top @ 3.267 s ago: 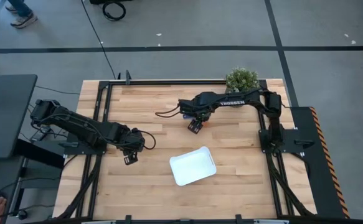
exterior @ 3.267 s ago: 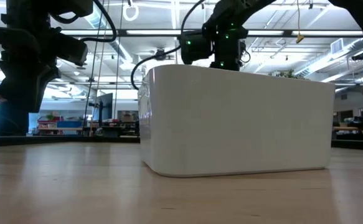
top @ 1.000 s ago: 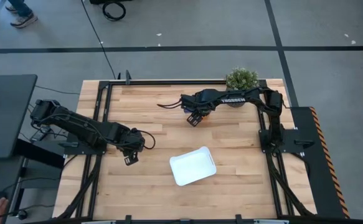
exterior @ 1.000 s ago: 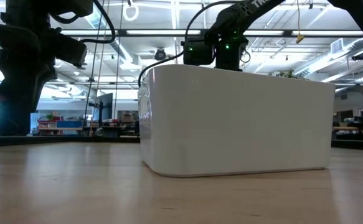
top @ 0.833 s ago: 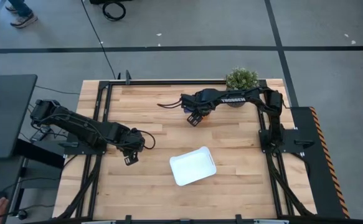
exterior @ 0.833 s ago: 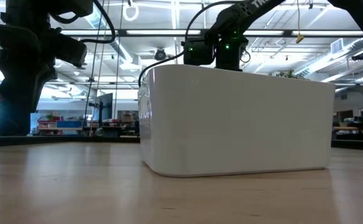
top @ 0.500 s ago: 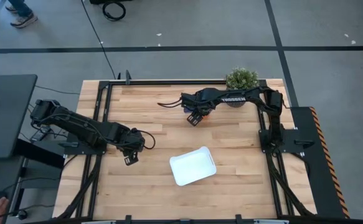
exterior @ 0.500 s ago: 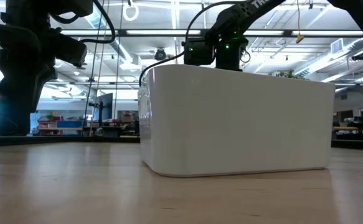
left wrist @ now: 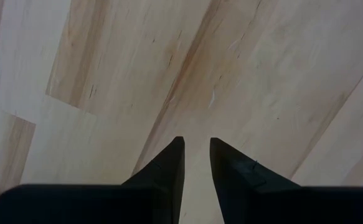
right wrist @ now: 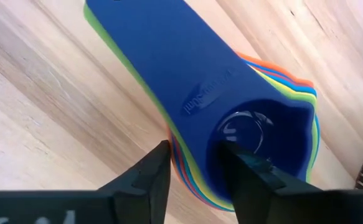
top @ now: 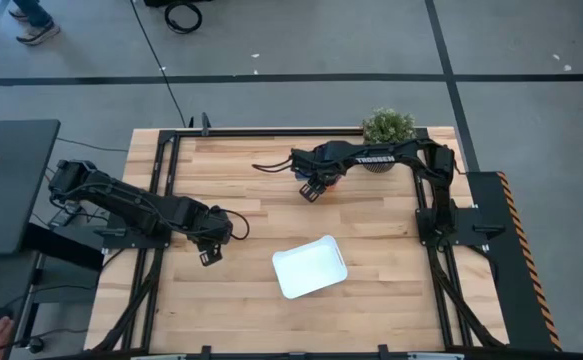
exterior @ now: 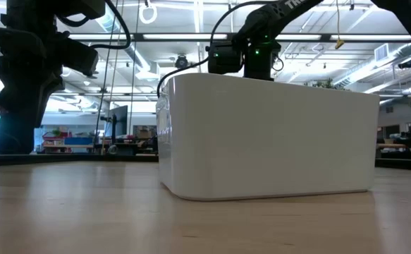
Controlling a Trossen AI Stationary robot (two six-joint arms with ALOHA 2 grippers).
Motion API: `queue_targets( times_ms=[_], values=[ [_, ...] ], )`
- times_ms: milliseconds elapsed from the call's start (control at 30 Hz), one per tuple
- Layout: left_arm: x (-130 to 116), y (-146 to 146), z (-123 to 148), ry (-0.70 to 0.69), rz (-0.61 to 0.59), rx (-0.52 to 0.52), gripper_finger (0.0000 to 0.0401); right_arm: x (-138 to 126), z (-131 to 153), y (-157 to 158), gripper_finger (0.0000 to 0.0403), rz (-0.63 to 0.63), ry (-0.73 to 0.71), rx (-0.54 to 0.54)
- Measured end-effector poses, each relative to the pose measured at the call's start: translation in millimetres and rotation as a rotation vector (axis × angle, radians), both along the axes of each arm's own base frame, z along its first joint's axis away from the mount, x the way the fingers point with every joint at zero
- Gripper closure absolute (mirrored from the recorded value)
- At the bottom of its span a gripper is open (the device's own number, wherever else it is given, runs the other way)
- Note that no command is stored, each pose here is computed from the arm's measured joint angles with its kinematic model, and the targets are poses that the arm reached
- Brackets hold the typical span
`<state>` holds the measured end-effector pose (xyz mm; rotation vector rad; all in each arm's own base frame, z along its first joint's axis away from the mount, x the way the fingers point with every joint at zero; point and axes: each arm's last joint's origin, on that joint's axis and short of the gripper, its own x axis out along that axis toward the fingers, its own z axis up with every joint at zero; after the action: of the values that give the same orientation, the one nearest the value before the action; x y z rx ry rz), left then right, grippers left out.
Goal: Nest measuring cups in basket
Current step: Put the nested measuring cups into the white bin
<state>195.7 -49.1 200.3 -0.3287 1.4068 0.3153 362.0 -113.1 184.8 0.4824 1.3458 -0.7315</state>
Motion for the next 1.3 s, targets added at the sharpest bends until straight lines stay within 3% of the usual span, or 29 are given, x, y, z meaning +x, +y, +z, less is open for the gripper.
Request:
queue_targets(
  times_ms=[700,1300],
  values=[
    [0,0,0,0.0,-0.001,0.0,0.0317,-2,1,-8,0.0318,-0.02,-0.023,0.055],
    [0,0,0,0.001,-0.001,0.0,0.0317,-3,1,-11,0.0324,0.001,-0.036,0.098]
  ],
)
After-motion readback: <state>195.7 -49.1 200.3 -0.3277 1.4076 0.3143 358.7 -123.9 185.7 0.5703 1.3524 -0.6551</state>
